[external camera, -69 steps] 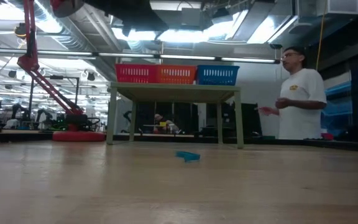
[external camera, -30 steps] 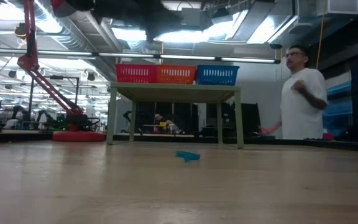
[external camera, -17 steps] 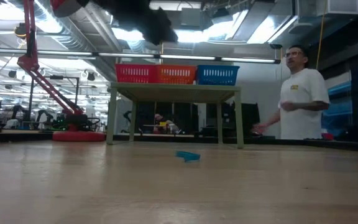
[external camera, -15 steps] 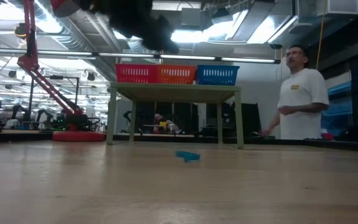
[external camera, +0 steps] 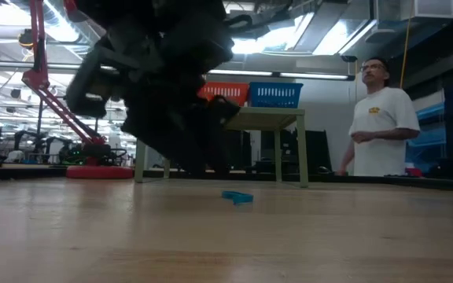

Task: Pick & Place Office Desk Supplies
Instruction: Put the blue rubber band into the orange bin on the shelf

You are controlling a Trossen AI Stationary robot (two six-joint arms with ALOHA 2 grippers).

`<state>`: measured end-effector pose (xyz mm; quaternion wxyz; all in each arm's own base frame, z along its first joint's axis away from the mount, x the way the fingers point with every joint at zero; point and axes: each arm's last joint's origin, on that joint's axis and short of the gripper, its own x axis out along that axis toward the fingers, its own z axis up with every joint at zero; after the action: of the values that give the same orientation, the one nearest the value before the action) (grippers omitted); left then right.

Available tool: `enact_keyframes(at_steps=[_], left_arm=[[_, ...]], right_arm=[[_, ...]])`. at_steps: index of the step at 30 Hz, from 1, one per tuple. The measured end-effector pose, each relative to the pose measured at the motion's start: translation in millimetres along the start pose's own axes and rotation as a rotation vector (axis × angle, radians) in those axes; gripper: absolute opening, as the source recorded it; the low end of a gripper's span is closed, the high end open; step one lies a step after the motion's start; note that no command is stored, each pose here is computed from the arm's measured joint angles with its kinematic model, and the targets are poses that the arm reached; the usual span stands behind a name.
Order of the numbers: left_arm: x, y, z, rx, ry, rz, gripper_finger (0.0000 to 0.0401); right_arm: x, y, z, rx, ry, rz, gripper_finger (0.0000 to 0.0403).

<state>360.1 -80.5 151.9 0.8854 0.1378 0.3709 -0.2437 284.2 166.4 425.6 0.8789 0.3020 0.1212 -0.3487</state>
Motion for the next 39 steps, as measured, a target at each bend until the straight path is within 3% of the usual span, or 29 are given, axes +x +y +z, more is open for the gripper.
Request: enact_keyframes(at_steps=[19, 39], left_arm=[[24, 14, -14, -0.031, -0.007, 0.047, 0.0159], [21, 28, -14, -0.12, -0.047, 0.112, 0.0159]], right_arm=[[5, 3, -8, 0.017, 0.027, -0.008, 0.0132], [9, 2, -5, 0.007, 0.024, -0.018, 0.0132]])
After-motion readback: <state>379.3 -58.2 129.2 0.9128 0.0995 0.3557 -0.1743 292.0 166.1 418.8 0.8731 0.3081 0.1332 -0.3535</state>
